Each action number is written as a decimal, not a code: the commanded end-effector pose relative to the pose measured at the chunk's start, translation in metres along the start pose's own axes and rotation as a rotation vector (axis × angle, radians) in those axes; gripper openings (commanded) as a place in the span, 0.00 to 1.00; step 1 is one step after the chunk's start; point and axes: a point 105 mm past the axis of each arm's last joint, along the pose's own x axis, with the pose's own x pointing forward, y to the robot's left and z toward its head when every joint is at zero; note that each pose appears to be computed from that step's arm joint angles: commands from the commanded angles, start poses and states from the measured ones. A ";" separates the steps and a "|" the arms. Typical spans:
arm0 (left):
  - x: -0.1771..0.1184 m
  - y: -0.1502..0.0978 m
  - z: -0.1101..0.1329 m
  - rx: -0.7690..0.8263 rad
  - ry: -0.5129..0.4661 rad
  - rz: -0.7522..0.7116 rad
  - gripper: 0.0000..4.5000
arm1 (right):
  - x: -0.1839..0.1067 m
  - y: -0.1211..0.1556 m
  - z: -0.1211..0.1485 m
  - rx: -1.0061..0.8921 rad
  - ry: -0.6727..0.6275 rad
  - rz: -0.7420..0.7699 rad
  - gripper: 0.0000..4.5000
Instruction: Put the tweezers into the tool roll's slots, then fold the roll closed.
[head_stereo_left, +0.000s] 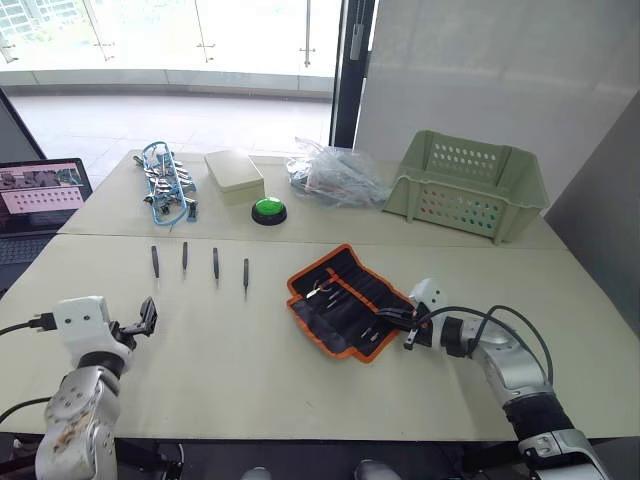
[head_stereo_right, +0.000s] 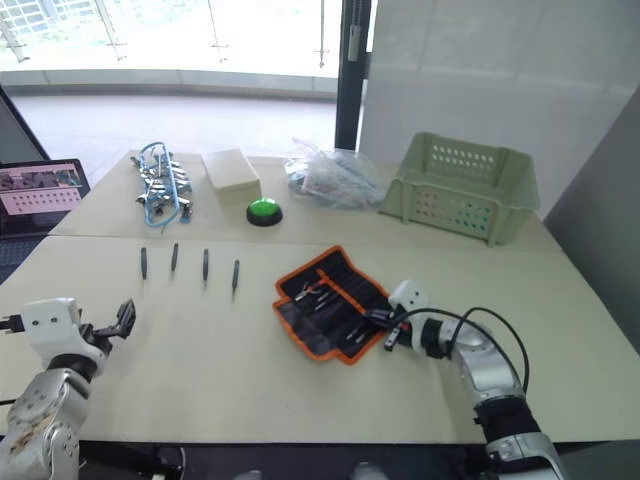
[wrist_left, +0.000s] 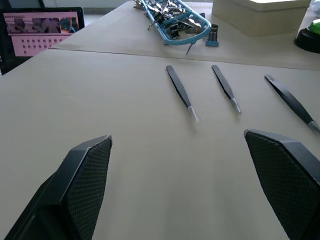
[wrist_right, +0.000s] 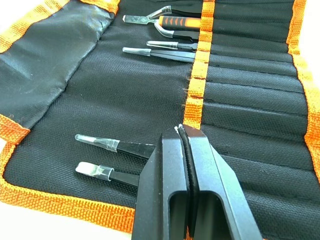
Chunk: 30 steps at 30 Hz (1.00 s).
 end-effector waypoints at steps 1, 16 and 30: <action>0.017 -0.004 0.009 0.006 0.010 0.001 1.00 | 0.000 0.018 -0.055 0.102 0.184 0.036 0.00; 0.090 -0.013 0.002 0.012 0.096 0.002 1.00 | 0.002 0.019 -0.047 0.090 0.171 0.028 0.00; 0.101 -0.017 -0.017 0.111 0.151 -0.049 0.14 | 0.002 0.018 -0.045 0.096 0.161 0.002 0.00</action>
